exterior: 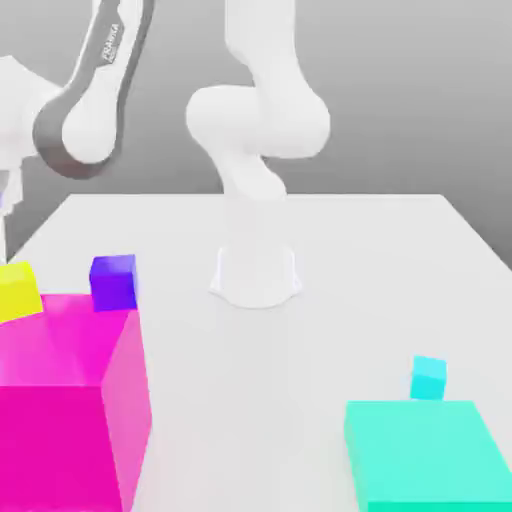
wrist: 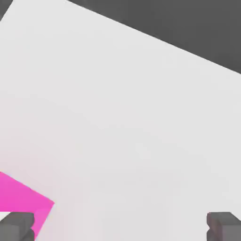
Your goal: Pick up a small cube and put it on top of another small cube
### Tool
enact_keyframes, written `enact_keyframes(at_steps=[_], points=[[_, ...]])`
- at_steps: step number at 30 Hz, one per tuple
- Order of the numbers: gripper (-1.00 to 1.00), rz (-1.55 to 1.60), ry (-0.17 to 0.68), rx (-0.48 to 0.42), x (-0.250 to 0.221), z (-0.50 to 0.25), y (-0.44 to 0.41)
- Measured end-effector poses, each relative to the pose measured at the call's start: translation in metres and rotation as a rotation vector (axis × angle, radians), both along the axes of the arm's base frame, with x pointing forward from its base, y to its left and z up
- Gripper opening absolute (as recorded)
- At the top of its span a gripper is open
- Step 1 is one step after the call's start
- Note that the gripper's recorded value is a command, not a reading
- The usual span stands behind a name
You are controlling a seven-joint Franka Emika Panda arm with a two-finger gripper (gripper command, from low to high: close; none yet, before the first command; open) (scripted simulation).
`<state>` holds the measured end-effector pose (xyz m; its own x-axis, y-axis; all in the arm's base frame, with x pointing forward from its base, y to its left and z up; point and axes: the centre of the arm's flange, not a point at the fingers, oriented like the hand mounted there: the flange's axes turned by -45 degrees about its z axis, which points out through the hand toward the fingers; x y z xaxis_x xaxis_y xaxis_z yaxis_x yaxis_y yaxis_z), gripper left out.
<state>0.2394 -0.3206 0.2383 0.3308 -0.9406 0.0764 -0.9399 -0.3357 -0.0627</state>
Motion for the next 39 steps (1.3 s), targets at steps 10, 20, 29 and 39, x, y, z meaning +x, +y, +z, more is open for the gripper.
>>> enact_keyframes(at_steps=[10, 20, 29, 39], points=[[0.00, -0.206, 0.077, 0.055, -0.033, -0.058, 0.070], [0.00, -0.213, 0.076, 0.053, -0.034, -0.100, 0.069], [-1.00, -0.210, 0.079, 0.058, -0.038, -0.114, 0.072], [-1.00, -0.214, 0.075, 0.051, -0.032, -0.075, 0.068]])
